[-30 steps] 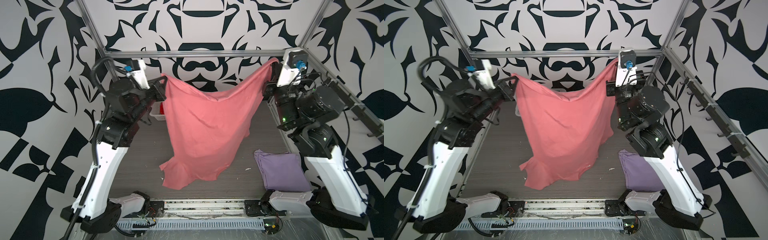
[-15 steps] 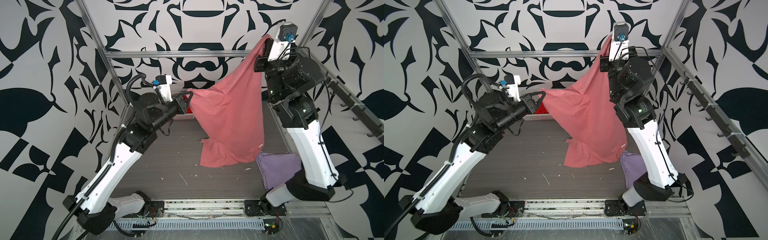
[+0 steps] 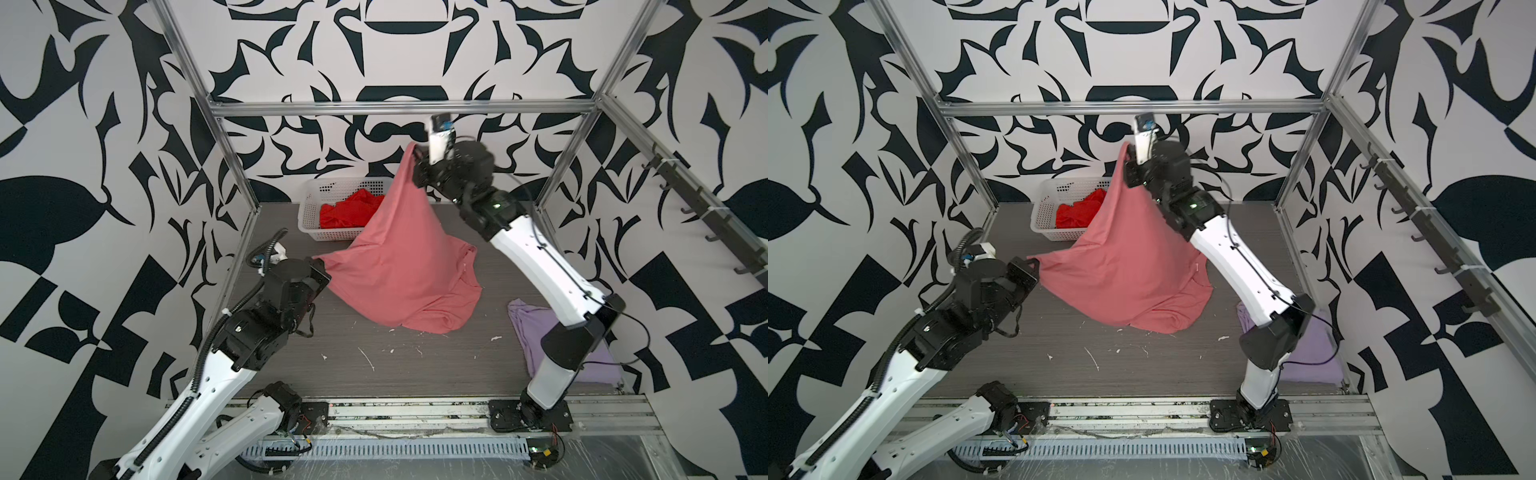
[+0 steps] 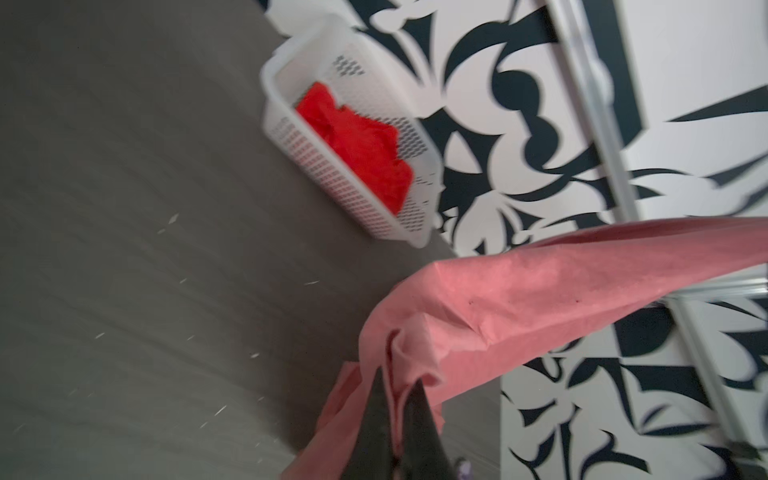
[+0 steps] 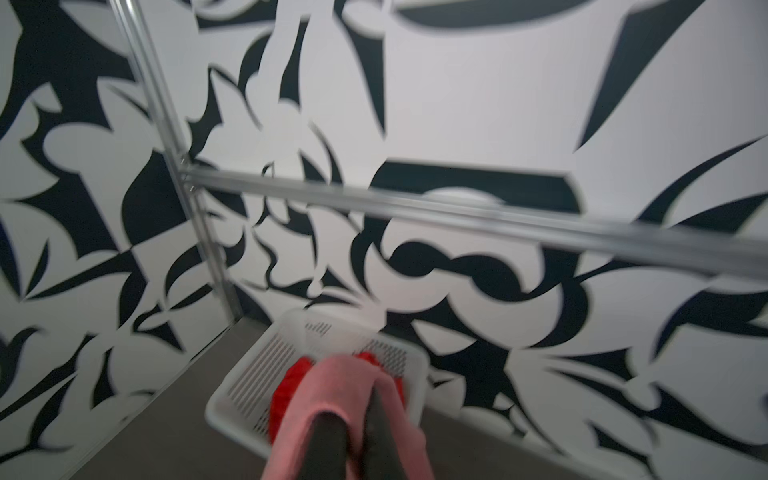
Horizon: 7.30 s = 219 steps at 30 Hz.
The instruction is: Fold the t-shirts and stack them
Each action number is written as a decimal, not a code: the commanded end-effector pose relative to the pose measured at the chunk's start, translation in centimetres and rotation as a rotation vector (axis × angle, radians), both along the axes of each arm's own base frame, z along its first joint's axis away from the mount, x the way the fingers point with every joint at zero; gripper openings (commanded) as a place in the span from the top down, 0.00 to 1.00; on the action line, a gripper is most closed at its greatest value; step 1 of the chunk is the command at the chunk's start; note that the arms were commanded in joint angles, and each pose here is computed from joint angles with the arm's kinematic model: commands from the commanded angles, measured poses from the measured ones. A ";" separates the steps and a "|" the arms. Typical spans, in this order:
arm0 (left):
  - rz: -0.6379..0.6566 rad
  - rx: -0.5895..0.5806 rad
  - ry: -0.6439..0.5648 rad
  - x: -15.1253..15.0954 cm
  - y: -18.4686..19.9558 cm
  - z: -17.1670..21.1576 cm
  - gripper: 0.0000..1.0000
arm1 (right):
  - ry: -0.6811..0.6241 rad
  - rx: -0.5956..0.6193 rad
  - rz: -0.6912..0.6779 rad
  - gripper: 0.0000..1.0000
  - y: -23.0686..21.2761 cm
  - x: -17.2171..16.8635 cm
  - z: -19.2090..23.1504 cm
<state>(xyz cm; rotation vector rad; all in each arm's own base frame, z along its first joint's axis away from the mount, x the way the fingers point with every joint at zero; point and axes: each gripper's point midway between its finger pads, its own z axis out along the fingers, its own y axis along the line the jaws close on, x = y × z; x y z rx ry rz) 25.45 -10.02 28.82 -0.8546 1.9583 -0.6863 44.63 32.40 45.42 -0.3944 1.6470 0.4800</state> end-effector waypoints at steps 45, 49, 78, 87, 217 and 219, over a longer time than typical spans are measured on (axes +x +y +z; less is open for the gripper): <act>-0.482 0.594 0.402 17.3 -9.0 -16.1 0.13 | 0.840 0.129 -0.281 0.18 -11.2 -3.1 -30.2; -0.447 0.630 0.448 19.0 -8.8 -18.7 0.24 | 0.921 0.132 -0.299 0.25 -10.9 -3.2 -34.3; -0.292 0.466 0.497 16.2 1.3 -19.2 1.00 | 1.103 -0.003 -0.665 0.35 -19.8 -12.9 -42.0; -0.473 0.309 0.182 10.3 -0.8 -9.2 1.00 | 1.034 0.028 -0.740 0.35 -23.0 -15.7 -40.3; -0.329 0.247 0.362 3.3 2.4 -15.2 0.00 | 1.030 -0.298 -0.476 1.00 -17.9 -0.2 -43.4; -0.368 0.278 0.381 3.7 1.7 -15.4 0.02 | 1.022 -0.289 -0.486 1.00 -18.0 -0.2 -42.9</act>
